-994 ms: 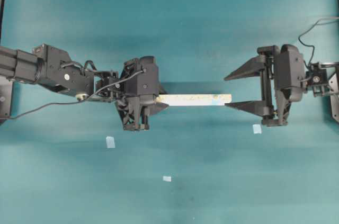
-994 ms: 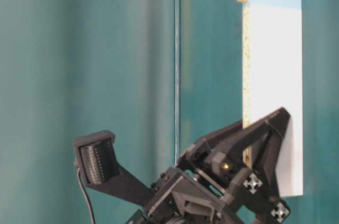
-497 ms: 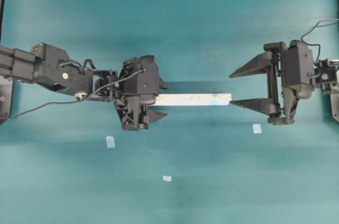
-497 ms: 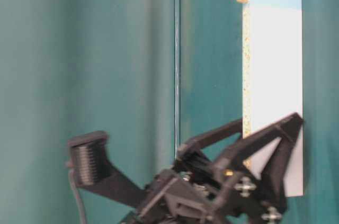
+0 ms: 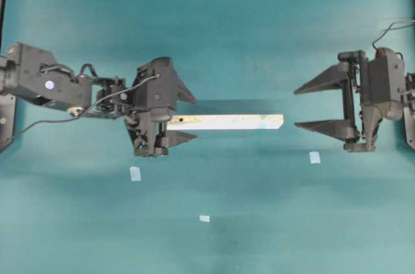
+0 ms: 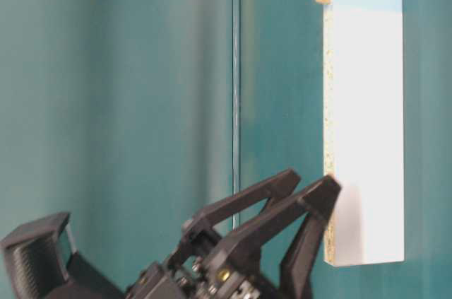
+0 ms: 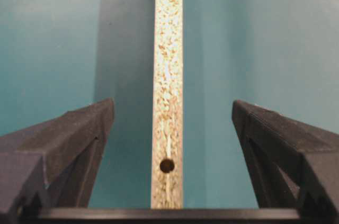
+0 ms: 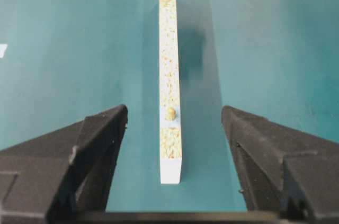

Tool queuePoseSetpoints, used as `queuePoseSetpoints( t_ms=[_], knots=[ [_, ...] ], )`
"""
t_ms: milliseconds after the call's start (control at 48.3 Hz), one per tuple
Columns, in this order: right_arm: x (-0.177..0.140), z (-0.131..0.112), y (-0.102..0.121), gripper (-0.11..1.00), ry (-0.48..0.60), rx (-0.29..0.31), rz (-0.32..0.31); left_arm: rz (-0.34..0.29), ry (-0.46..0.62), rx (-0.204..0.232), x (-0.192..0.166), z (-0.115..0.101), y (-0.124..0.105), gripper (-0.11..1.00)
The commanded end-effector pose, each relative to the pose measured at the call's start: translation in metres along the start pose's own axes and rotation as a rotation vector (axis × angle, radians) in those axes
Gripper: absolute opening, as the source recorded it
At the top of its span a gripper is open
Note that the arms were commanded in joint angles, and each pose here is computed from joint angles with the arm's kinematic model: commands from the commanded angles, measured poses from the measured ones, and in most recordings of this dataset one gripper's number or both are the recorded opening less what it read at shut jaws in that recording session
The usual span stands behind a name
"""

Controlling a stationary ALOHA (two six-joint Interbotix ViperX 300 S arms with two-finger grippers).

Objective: Insert the rod into the hole on the wooden board.

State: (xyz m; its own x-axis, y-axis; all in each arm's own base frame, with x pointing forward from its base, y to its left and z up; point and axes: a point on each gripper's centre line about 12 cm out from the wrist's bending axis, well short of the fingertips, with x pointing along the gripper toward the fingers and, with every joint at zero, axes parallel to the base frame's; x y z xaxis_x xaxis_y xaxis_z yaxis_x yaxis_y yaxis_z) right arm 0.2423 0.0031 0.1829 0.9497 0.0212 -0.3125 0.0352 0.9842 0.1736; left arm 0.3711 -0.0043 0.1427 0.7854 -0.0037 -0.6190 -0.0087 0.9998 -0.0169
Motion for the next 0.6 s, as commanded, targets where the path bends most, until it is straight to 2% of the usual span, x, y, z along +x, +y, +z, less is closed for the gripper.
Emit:
queuePoseSetpoints(
  t_ms=[0, 352, 580],
  knots=[
    [-0.001, 0.003, 0.0, 0.8, -0.014, 0.002, 0.001, -0.003, -0.048, 0.001, -0.015, 0.013, -0.001, 0.95],
    [-0.002, -0.001, 0.0, 0.8, -0.005, 0.001, 0.0, -0.004, -0.078, 0.0, -0.048, 0.006, 0.0, 0.95],
    [-0.004, -0.011, -0.003, 0.8, 0.063, 0.004, -0.015, -0.005, -0.072, 0.003, -0.061, -0.007, 0.0, 0.95]
  ],
)
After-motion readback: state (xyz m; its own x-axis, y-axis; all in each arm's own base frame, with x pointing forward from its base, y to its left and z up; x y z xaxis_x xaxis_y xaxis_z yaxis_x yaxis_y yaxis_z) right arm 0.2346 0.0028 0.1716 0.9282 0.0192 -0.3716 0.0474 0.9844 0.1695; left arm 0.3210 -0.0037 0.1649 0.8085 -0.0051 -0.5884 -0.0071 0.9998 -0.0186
